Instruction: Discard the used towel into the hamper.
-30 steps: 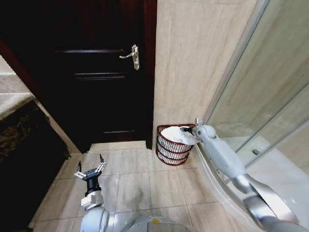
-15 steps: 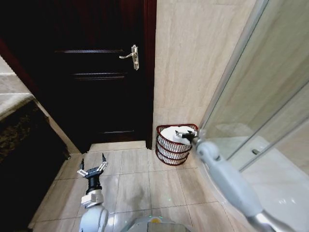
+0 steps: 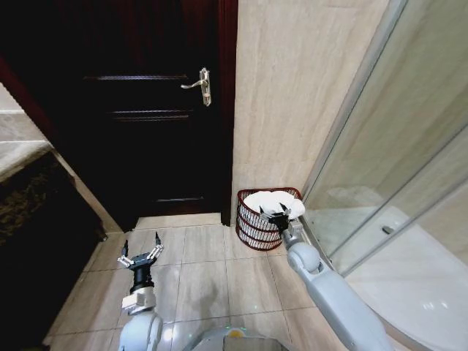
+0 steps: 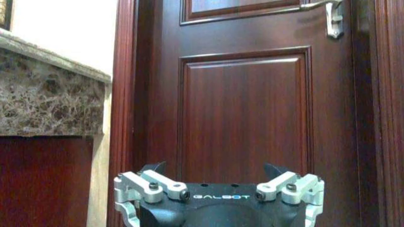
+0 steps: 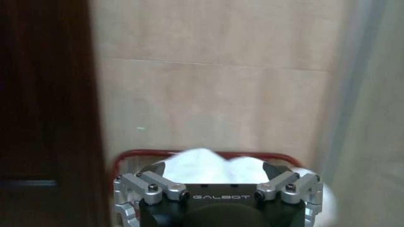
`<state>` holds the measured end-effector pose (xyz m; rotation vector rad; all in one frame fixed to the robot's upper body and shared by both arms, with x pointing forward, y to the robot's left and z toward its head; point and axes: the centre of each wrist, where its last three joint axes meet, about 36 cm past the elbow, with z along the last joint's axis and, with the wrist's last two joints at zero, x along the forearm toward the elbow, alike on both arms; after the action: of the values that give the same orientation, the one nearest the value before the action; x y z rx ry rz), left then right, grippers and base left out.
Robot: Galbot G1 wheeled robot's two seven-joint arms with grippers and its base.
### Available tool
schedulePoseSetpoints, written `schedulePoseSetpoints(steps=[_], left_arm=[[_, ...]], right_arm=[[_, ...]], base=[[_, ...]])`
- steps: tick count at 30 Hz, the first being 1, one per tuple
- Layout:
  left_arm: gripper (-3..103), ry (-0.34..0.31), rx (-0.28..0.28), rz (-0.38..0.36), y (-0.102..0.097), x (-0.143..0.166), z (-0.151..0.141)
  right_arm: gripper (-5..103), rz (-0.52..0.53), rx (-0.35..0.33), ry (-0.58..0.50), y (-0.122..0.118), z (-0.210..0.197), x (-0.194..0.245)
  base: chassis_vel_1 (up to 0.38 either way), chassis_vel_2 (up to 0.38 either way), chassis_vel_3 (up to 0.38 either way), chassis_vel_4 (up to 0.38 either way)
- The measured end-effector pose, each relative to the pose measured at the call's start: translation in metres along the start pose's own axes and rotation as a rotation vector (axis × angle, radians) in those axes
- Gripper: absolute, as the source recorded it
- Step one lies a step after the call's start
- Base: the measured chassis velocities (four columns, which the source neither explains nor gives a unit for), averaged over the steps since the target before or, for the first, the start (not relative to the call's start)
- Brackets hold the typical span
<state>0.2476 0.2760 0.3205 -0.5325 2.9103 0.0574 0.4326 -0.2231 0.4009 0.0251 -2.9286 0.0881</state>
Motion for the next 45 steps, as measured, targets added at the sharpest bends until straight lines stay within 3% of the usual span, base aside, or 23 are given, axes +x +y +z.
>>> schedulePoseSetpoints(steps=[6,12,27,35,45], left_arm=[[100,0.032,-0.029,-0.005,0.008,0.007,0.008],[100,0.053,-0.021,-0.029,0.005,0.010,0.014],[100,0.020,-0.023,-0.024,-0.008,-0.013,0.001],[100,0.017,-0.024,-0.030,-0.005,-0.008,0.002],[100,0.011,-0.022,-0.039,-0.002,-0.005,0.004]], right_arm=[[100,0.130,-0.038,-0.007,-0.028,-0.003,0.013],[100,0.062,-0.048,-0.042,-0.038,-0.008,0.022],[100,0.196,-0.024,0.141,-0.051,-0.013,0.013],[100,0.204,-0.043,0.193,-0.060,-0.001,-0.002],[100,0.182,0.018,0.222,-0.068,0.006,-0.032]], base=[[0.000,0.000,0.000,0.000],[0.000,0.000,0.000,0.000],[0.000,0.000,0.000,0.000],[0.000,0.000,0.000,0.000],[0.000,0.000,0.000,0.000]])
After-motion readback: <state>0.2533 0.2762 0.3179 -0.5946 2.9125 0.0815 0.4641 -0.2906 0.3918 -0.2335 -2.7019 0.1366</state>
